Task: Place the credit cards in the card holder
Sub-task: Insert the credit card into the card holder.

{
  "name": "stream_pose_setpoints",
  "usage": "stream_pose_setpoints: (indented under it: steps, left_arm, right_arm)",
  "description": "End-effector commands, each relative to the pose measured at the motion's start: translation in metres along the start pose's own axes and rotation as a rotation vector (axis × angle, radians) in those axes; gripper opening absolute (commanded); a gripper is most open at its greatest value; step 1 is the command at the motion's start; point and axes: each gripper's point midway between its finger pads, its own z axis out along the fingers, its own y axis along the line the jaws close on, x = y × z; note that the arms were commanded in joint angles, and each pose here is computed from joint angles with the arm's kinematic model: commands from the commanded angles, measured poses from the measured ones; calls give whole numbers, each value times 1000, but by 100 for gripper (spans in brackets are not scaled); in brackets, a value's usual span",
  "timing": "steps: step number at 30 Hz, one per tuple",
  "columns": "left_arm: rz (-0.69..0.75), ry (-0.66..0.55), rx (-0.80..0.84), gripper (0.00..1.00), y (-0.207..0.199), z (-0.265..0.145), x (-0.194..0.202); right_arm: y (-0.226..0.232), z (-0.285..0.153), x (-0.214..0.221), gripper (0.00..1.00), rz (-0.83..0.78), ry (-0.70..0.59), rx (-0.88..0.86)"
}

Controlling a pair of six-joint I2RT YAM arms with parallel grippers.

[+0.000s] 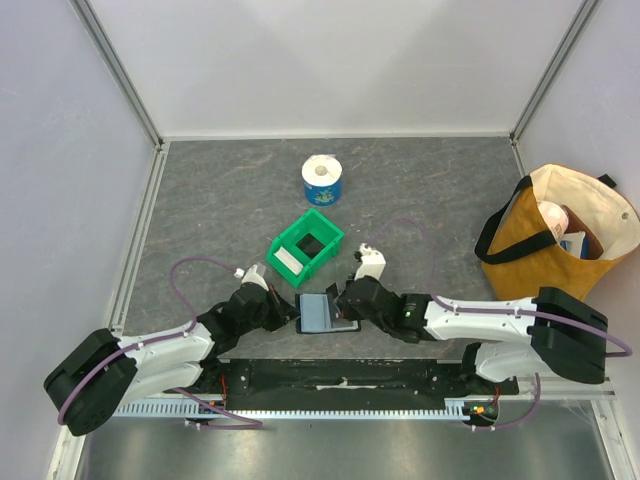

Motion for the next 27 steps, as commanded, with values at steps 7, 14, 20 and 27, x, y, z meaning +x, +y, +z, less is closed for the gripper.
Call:
stream_pose_setpoints:
  steps: [7, 14, 20, 27]
  left_arm:
    - [-18, 60, -159, 2, 53, 0, 23]
    - [-37, 73, -190, 2, 62, -1, 28]
    - [-39, 79, -206, 2, 67, -2, 30]
    - [-37, 76, -218, 2, 69, -2, 29]
  right_arm:
    - [3, 14, 6, 0, 267, -59, -174]
    - [-13, 21, 28, 0, 329, -23, -175]
    - [-27, 23, 37, 0, 400, -14, -170]
    - [-41, 21, 40, 0, 474, -28, -141]
